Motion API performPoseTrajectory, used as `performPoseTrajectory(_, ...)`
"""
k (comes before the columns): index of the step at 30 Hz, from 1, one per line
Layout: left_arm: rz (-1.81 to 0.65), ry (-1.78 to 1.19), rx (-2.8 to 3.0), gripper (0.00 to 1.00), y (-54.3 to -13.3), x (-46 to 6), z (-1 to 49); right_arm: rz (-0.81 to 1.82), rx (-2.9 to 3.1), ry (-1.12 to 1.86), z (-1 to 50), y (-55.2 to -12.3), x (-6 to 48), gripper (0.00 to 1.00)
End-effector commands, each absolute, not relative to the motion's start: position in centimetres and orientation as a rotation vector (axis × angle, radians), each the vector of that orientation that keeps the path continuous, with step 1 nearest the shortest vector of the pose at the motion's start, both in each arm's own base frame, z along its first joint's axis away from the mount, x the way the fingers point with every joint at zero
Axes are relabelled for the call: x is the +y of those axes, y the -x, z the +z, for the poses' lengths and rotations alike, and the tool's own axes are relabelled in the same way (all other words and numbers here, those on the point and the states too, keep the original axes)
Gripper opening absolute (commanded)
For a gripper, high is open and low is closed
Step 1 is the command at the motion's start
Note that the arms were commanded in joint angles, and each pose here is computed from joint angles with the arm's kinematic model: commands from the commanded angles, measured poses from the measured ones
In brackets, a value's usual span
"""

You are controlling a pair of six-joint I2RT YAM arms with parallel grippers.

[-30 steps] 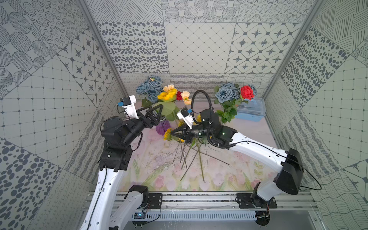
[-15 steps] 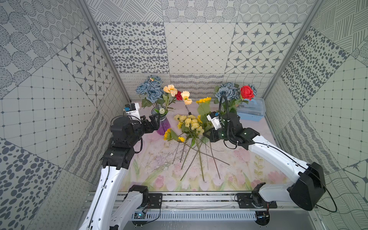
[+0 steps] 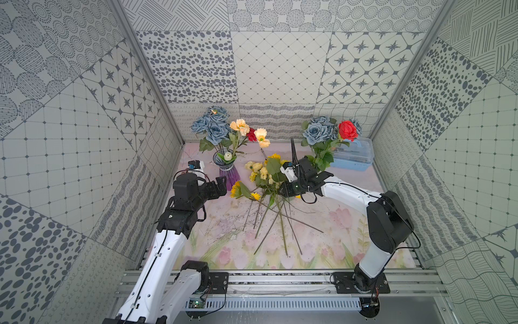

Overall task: Pick out yellow flowers from the vase
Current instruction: Place the flower at the center of the board, then reset both arms

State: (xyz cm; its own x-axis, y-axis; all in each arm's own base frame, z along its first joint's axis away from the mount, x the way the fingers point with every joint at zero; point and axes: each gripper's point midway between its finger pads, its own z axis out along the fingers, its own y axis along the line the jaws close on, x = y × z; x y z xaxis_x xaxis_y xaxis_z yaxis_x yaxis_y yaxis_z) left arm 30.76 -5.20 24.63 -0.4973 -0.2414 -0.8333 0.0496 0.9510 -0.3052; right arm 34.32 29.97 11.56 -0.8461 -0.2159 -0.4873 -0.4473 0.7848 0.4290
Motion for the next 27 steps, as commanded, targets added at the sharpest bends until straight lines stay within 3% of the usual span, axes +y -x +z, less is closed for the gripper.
performPoseTrajectory(1,-0.291,0.131,2.023,0.97,-32.1,-4.6,24.6,0.715,2.479,0.506,13.5,-35.5,30.0,0.48)
performPoseTrajectory(10,-0.165,0.107,2.054,0.98,-34.8,-3.7,21.7,0.419,2.34,0.362,19.6,-33.8,22.4,0.68)
performPoseTrajectory(16,-0.013,0.085,1.958,0.98,-36.7,-1.9,18.4,0.176,2.367,0.207,16.5,-34.2,13.4,0.71)
performPoseTrajectory(23,0.03,0.095,2.027,0.98,-38.5,0.0,13.8,0.078,2.214,-0.097,15.4,-35.1,5.0,0.73)
performPoseTrajectory(27,0.004,0.081,1.988,0.97,-39.1,0.8,13.5,0.144,2.082,-0.122,14.7,-37.4,2.9,0.75)
